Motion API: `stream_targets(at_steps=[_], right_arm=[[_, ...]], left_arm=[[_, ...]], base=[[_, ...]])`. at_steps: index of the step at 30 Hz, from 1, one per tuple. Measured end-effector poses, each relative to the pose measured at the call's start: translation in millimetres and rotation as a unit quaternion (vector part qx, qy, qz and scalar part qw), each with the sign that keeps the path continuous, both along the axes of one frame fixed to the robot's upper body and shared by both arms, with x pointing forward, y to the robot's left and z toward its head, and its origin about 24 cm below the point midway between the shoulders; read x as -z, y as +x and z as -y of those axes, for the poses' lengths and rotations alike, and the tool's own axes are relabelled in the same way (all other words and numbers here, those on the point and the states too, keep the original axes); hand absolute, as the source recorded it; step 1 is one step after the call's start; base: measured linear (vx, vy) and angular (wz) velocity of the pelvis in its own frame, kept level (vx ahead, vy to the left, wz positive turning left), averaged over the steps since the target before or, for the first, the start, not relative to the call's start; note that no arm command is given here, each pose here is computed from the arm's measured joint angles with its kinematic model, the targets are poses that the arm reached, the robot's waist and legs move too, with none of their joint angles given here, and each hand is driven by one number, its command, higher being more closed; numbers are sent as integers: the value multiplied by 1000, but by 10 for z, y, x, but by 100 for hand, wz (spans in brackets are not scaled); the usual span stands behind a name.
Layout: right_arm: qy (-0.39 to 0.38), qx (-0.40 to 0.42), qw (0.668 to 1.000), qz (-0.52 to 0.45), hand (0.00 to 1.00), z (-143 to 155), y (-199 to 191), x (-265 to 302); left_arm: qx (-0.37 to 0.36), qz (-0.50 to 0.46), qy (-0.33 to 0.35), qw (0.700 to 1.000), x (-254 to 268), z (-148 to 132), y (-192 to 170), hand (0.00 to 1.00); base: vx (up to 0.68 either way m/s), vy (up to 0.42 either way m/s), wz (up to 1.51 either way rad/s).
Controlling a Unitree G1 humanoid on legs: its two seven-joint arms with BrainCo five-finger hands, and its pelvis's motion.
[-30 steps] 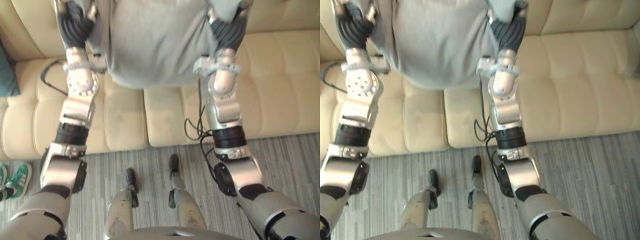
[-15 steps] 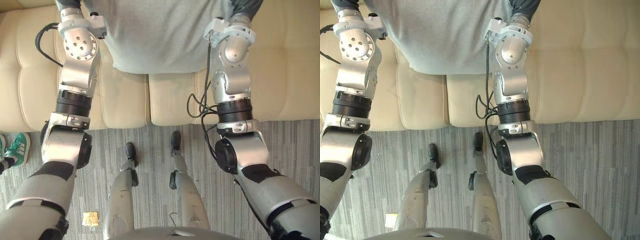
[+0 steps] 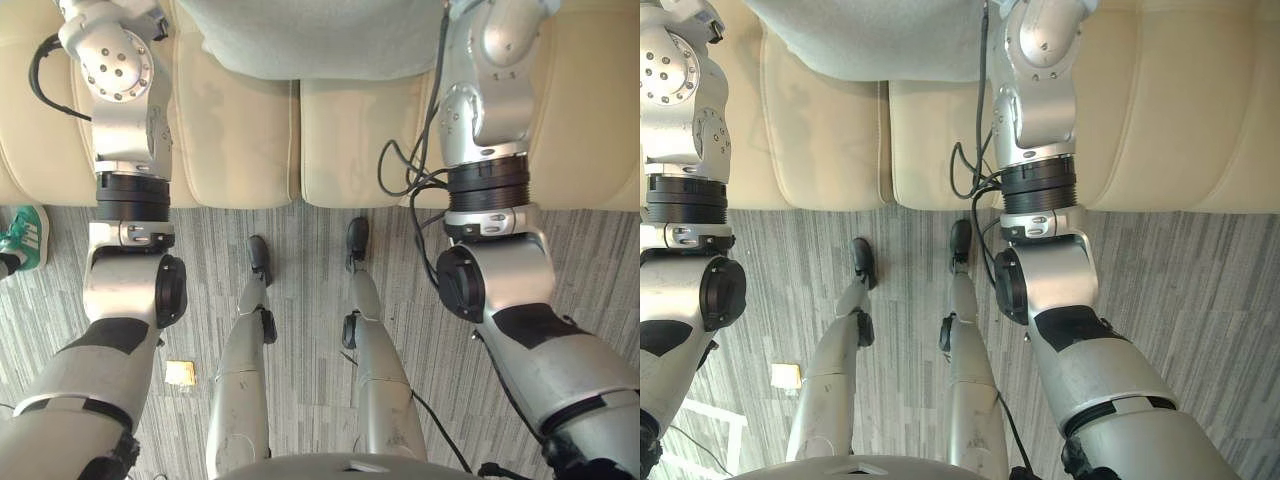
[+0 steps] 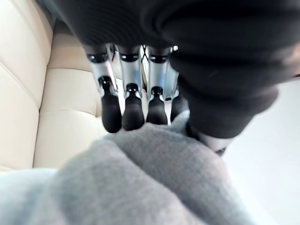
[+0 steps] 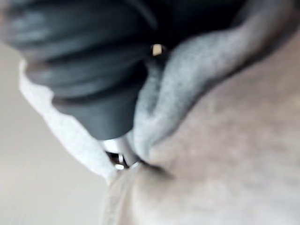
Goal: Pick up cushions and gather them together orderly.
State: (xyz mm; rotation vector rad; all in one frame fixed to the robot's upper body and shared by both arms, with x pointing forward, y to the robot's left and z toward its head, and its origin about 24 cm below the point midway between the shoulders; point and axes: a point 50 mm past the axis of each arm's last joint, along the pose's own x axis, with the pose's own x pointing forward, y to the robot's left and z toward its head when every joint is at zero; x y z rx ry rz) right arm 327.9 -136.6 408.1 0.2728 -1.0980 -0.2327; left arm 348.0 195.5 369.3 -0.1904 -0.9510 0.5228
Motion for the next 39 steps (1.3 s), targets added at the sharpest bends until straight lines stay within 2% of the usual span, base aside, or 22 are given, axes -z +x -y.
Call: stream_targets(at_steps=[9, 16, 21, 29, 31, 35, 39], right_arm=[[23, 0, 1000, 1, 0, 230, -18, -100], [33, 0, 998, -54, 0, 378, 143, -108], [0, -13, 995, -101, 0, 238, 271, -71], [-16, -25, 995, -97, 0, 237, 243, -209], [-8, -25, 995, -97, 0, 303, 237, -215], [-11, 13, 996, -93, 0, 623, 161, -35], [-49, 98, 987, -113, 0, 1080, -35, 566]], left_arm=[[7, -8, 3, 1000, 1, -14, 14, 0], [41, -47, -8, 998, 117, 6, 144, 0], [89, -71, -12, 993, 205, 99, 237, 0], [93, -69, 12, 993, 81, 90, 244, 0], [85, -67, 16, 994, 63, 24, 229, 0], [57, -58, 24, 996, 126, -212, 129, 0], [3, -92, 42, 995, 651, -663, -76, 0]], base=[[-2, 2, 3], [28, 77, -2], [1, 78, -2], [-14, 73, 0], [17, 62, 0], [27, 75, 0], [35, 100, -10]])
